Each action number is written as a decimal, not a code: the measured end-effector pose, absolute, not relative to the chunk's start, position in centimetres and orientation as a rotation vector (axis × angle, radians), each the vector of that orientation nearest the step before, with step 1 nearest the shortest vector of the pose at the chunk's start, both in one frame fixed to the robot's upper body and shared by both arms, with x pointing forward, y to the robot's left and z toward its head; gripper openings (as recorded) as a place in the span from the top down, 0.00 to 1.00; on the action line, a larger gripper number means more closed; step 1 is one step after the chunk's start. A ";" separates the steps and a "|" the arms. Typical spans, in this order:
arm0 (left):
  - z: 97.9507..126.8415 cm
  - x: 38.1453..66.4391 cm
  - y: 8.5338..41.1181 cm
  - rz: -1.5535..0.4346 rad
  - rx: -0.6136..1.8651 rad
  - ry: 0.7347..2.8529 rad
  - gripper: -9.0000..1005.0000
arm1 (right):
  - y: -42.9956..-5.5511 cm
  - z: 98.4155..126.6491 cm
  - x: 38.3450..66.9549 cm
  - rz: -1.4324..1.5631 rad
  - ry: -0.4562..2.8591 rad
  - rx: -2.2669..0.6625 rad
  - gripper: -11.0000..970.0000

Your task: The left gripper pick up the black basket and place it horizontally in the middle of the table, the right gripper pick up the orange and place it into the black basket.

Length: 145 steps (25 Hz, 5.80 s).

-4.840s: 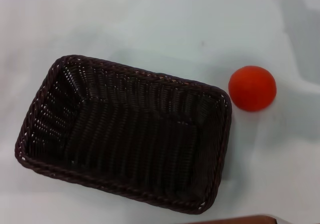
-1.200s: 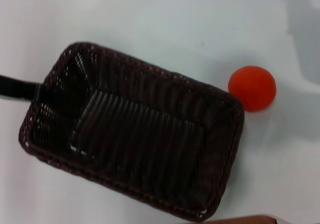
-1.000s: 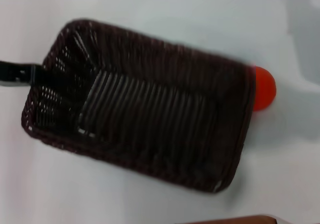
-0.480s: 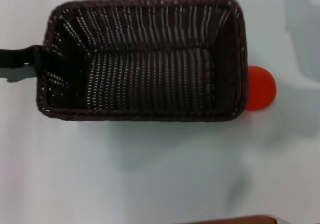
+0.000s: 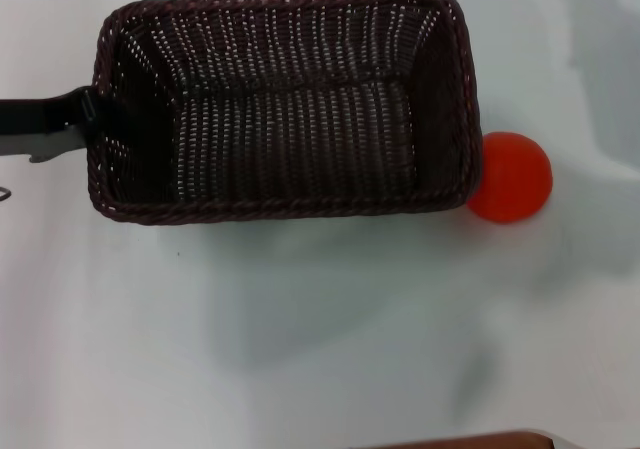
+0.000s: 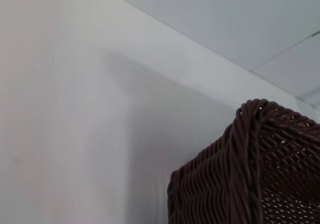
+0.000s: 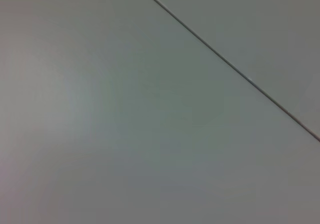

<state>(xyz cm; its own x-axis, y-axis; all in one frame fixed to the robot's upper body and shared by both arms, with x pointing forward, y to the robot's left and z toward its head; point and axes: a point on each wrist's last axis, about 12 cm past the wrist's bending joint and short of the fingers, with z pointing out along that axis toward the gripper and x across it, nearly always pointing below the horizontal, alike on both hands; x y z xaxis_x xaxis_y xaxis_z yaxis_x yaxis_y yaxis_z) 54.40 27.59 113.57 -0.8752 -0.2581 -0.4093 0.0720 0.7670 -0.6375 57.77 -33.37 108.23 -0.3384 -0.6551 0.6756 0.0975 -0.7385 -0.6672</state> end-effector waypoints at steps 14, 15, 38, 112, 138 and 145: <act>112.0 54.2 29.0 -0.875 -0.245 2.464 0.86 | -33.6 108.2 57.9 -2.110 0.734 -1.438 0.19; 111.9 54.1 29.2 -0.869 -0.253 2.465 0.86 | -33.6 108.2 57.9 -2.111 0.734 -1.438 0.19; 111.3 52.9 30.5 -0.875 -0.306 2.482 0.67 | -33.8 108.0 57.6 -2.115 0.743 -1.448 0.22; 108.6 47.7 35.3 -0.575 -0.049 1.099 0.33 | -25.6 113.4 60.7 -0.267 -1.403 -2.390 0.60; 108.7 47.5 35.0 -0.592 -0.037 1.081 0.33 | -24.4 119.5 59.9 -1.166 -0.910 -1.532 0.85; 108.6 47.5 34.9 -0.598 -0.043 1.083 0.33 | -20.1 117.7 60.1 -1.041 -0.972 -1.550 0.75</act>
